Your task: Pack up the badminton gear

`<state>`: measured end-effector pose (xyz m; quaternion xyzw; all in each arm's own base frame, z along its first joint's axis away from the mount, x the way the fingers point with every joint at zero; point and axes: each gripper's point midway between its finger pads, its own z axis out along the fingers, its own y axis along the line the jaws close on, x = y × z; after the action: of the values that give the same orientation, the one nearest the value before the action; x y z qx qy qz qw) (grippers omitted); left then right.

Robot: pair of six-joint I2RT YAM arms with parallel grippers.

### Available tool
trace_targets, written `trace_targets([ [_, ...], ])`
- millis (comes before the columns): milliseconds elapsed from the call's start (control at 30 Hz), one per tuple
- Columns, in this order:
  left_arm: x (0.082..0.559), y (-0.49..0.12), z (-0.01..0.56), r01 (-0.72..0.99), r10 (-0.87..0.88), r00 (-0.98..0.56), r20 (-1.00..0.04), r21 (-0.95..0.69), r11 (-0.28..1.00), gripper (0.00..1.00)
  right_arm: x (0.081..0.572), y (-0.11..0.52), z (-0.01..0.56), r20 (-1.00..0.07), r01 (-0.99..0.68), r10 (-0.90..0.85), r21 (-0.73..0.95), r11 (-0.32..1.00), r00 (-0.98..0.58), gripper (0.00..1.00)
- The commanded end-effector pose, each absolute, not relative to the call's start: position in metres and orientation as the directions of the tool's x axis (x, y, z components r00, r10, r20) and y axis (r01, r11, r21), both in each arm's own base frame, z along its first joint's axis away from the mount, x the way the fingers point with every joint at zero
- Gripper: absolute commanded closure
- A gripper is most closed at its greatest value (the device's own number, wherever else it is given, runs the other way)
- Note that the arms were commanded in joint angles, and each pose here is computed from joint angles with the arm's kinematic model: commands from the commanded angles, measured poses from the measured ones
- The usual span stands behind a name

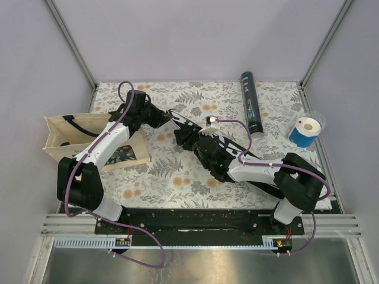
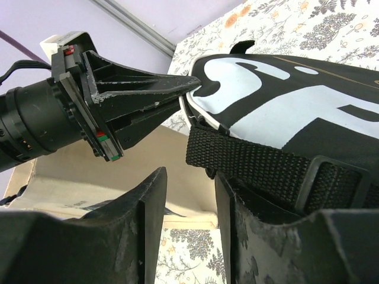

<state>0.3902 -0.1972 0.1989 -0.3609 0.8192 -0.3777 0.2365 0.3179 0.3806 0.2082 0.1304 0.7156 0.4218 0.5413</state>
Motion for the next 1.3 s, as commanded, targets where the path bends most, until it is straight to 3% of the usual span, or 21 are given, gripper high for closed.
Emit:
trace_targets([
  [0, 0.386, -0.203, 0.226, -0.365, -0.768, -0.633, -0.096, -0.838, 0.405, 1.00, 0.334, 0.376, 0.225, -0.624, -0.218, 0.726, 0.781, 0.585, -0.290, 0.56],
  [200, 0.385, -0.204, 0.225, -0.364, -0.766, -0.636, -0.089, -0.841, 0.400, 1.00, 0.338, 0.373, 0.224, -0.615, -0.180, 0.739, 0.788, 0.588, -0.275, 0.73],
  [300, 0.386, -0.203, 0.224, -0.362, -0.767, -0.634, -0.096, -0.840, 0.404, 1.00, 0.337, 0.369, 0.223, -0.619, -0.178, 0.737, 0.784, 0.594, -0.270, 0.99],
  [333, 0.387, -0.204, 0.223, -0.358, -0.765, -0.636, -0.099, -0.841, 0.406, 1.00, 0.337, 0.370, 0.222, -0.622, -0.188, 0.730, 0.782, 0.594, -0.282, 1.00],
  [433, 0.394, -0.204, 0.230, -0.320, -0.763, -0.634, -0.127, -0.855, 0.408, 1.00, 0.323, 0.375, 0.213, -0.655, -0.230, 0.671, 0.753, 0.616, -0.347, 1.00],
  [733, 0.429, -0.187, 0.265, -0.174, -0.747, -0.558, -0.362, -0.828, 0.532, 1.00, 0.284, 0.317, 0.162, -0.754, -0.156, 0.473, 0.591, 0.792, -0.455, 1.00],
  [933, 0.446, -0.174, 0.273, -0.187, -0.759, -0.499, -0.419, -0.803, 0.566, 1.00, 0.256, 0.267, 0.131, -0.733, -0.023, 0.436, 0.523, 0.852, -0.521, 1.00],
  [1067, 0.468, -0.161, 0.287, -0.199, -0.760, -0.434, -0.484, -0.771, 0.605, 1.00, 0.233, 0.218, 0.106, -0.713, 0.103, 0.352, 0.369, 0.924, -0.607, 1.00],
  [1267, 0.493, -0.151, 0.281, -0.232, -0.743, -0.421, -0.520, -0.730, 0.642, 1.00, 0.216, 0.163, 0.089, -0.670, 0.271, 0.418, 0.319, 0.908, -0.614, 1.00],
])
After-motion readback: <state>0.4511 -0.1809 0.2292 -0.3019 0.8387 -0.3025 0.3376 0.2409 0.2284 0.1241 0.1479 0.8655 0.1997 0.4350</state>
